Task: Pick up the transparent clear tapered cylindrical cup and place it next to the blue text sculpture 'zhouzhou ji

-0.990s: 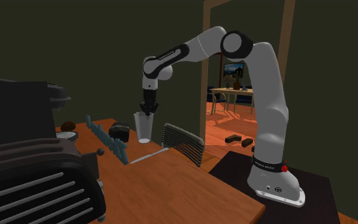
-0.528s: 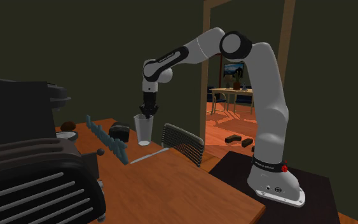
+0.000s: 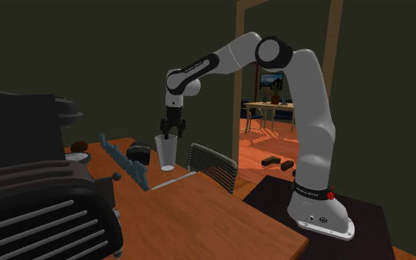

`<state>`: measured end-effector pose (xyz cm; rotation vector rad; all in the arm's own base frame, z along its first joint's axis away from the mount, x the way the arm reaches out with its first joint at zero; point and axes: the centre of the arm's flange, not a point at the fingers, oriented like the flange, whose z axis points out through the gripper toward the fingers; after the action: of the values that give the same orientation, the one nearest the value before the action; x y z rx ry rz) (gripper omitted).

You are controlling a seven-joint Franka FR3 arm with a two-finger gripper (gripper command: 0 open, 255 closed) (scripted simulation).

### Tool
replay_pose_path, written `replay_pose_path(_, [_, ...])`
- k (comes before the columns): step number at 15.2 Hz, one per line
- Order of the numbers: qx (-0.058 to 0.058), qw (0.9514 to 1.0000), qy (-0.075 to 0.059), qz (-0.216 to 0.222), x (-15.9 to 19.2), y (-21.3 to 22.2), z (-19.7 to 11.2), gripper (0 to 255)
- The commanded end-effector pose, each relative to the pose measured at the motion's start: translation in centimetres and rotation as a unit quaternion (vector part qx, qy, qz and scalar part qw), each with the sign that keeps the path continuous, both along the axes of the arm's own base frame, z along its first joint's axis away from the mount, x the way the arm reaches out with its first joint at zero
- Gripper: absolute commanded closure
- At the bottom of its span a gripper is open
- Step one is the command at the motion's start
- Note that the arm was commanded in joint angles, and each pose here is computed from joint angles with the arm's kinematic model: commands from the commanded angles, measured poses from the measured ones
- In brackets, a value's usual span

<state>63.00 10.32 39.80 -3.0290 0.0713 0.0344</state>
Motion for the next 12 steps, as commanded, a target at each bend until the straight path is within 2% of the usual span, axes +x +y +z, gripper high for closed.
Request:
replay_pose_path(1, [0.000, 1.0000, 0.000, 0.000, 0.0, 0.0, 0.0, 0])
replay_pose_path(5, [0.000, 1.0000, 0.000, 0.000, 0.1, -0.6, 5.0, 0])
replay_pose_path(12, [0.000, 1.0000, 0.000, 0.000, 0.1, -0.6, 5.0, 0])
